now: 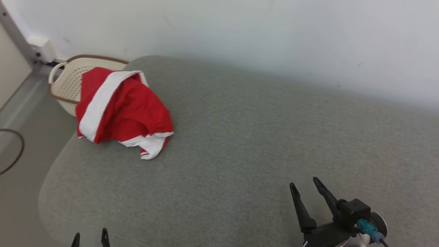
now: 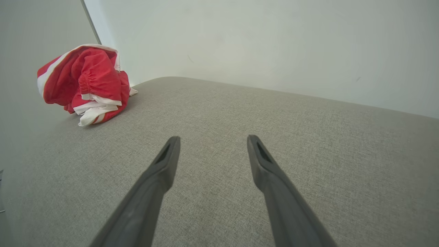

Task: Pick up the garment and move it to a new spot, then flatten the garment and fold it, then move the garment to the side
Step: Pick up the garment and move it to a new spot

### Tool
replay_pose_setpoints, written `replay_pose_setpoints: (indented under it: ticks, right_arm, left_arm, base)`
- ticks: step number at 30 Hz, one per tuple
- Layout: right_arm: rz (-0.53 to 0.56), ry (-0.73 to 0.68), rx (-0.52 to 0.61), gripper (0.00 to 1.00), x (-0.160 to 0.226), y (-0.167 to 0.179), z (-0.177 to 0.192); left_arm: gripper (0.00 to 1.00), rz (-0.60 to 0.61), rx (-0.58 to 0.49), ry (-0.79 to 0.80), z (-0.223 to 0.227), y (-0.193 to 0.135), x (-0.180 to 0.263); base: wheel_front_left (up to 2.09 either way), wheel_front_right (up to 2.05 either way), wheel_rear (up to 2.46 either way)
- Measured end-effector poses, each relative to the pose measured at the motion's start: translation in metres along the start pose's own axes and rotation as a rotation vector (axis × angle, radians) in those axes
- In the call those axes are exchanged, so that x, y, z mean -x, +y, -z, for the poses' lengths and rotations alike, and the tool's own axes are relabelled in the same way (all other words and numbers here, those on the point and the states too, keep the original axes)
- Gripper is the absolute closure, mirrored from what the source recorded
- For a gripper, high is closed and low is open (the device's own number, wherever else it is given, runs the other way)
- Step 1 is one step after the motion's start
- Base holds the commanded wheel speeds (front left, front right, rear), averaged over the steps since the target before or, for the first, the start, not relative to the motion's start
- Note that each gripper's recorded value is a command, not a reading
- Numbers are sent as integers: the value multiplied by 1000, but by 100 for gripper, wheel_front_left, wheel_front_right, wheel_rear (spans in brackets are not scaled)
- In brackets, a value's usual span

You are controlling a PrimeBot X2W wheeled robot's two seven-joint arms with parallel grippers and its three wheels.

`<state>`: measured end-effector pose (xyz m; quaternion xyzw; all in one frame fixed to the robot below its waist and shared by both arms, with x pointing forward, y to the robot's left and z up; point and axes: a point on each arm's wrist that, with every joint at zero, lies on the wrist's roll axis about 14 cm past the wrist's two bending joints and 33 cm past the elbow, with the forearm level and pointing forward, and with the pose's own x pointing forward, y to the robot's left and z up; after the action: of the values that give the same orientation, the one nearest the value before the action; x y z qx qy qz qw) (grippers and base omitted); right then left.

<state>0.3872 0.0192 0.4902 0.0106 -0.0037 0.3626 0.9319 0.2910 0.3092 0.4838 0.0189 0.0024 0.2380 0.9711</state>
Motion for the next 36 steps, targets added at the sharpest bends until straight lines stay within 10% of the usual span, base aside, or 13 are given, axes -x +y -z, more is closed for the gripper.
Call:
replay_pose_setpoints:
  ticks: [11,21,36]
  right_arm:
    - [-113,17,-21,0,-21,32,8]
    - [-49,33,4,0,-14,-6,15]
    - [61,92,-16,0,7,-56,42]
  left_arm:
    - [0,-95,97,49,15,41,22]
    - [0,-11,113,26,3,17,-28]
    - [0,197,-161,-115,-68,-25,-153]
  base:
    - [0,0,0]
    - [0,0,0]
    - [0,0,0]
